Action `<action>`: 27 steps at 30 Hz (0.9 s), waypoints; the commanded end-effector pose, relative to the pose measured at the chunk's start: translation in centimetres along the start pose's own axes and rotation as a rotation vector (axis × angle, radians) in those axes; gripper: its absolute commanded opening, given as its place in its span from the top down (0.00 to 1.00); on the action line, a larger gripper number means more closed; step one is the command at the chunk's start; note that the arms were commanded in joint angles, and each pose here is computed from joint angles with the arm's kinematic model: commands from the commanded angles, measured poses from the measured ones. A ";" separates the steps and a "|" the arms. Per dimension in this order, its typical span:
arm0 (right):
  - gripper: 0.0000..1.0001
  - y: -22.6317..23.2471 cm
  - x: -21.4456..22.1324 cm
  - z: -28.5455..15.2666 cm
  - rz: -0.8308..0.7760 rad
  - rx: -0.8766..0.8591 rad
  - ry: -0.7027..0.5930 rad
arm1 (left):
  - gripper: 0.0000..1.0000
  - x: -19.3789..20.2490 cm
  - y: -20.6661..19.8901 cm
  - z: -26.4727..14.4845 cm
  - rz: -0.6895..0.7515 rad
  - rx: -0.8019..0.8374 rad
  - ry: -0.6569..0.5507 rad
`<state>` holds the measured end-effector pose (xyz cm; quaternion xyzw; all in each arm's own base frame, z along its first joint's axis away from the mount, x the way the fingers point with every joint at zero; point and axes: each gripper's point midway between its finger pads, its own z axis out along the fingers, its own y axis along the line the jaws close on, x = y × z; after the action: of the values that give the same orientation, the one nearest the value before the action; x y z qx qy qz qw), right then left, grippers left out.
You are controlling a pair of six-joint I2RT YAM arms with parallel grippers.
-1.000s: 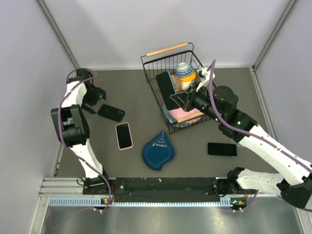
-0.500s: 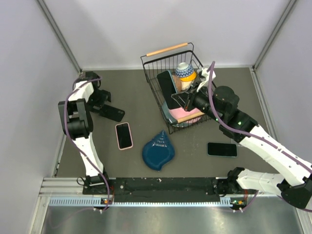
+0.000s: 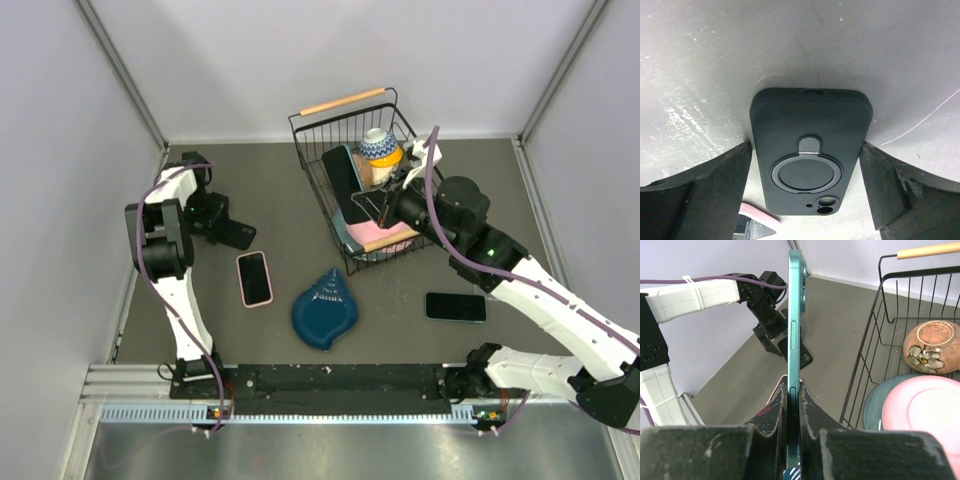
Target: Put the phone into the phone case
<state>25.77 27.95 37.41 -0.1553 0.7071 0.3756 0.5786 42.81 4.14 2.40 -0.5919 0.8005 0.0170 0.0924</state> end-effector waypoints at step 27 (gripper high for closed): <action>1.00 5.6 2.1 6.1 0.007 -0.168 0.113 | 0.68 2.8 -5.9 -10.9 0.493 1.097 0.148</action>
<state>27.00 32.97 32.97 -0.1861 0.7486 0.3807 0.5099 44.70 1.04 5.93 -0.3940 0.8375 -0.3041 0.2256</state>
